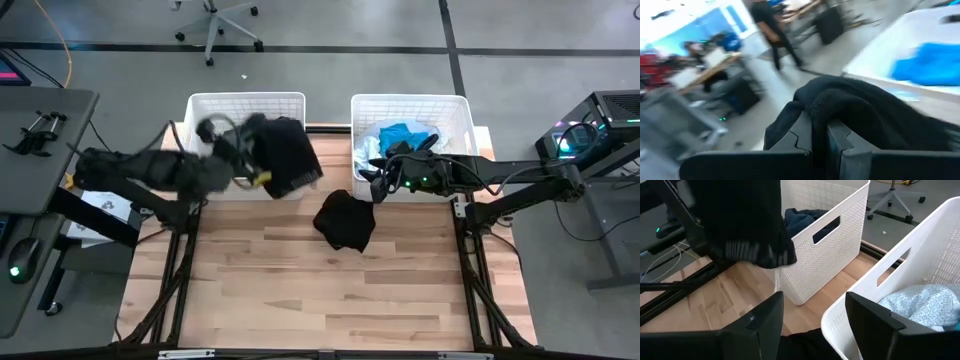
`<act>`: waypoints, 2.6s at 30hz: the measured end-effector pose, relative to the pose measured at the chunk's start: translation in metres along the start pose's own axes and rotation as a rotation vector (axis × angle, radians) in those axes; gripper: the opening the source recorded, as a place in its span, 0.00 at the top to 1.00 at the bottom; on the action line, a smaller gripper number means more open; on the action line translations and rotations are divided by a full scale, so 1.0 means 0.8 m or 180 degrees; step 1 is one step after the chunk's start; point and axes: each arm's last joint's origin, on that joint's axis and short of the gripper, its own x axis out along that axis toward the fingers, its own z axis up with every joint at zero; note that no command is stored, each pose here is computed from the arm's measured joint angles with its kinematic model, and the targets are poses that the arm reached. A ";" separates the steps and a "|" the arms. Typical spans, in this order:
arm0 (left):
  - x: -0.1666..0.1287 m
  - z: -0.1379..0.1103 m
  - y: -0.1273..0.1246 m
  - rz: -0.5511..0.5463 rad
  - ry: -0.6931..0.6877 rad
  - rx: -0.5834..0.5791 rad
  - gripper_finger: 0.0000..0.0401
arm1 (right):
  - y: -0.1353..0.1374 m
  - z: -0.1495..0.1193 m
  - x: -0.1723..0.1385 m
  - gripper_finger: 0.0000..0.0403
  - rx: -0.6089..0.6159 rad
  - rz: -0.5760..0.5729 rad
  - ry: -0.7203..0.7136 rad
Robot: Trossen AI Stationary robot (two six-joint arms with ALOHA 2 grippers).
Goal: Sort clothes
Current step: Put the black underwear into the left bin
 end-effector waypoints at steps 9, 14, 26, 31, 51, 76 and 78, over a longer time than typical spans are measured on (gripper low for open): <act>0.068 -0.028 0.058 0.0402 0.0785 0.0146 1.00 | 0.001 -0.001 0.000 0.51 0.0080 0.0015 0.0013; 0.108 -0.086 0.065 0.0612 0.1513 0.0244 0.99 | 0.001 -0.001 0.000 0.51 0.0114 0.0026 0.0030; 0.150 -0.237 0.078 0.0590 0.3209 -0.0583 0.99 | 0.002 -0.002 0.000 0.51 0.0243 0.0123 0.0108; 0.148 -0.227 0.082 0.0390 0.3163 -0.0660 0.97 | 0.002 -0.002 0.000 0.51 0.0227 0.0122 0.0106; 0.147 -0.131 0.116 0.0040 0.2214 -0.1310 0.56 | 0.002 -0.002 0.000 0.51 0.0155 0.0115 0.0100; 0.207 -0.220 0.053 -0.0527 0.2624 -0.1414 0.72 | 0.047 0.006 -0.043 0.51 -0.0423 0.1029 -0.0452; 0.196 -0.197 0.064 -0.0524 0.2379 -0.1532 0.73 | 0.054 0.002 -0.046 0.51 -0.0602 0.1239 -0.0420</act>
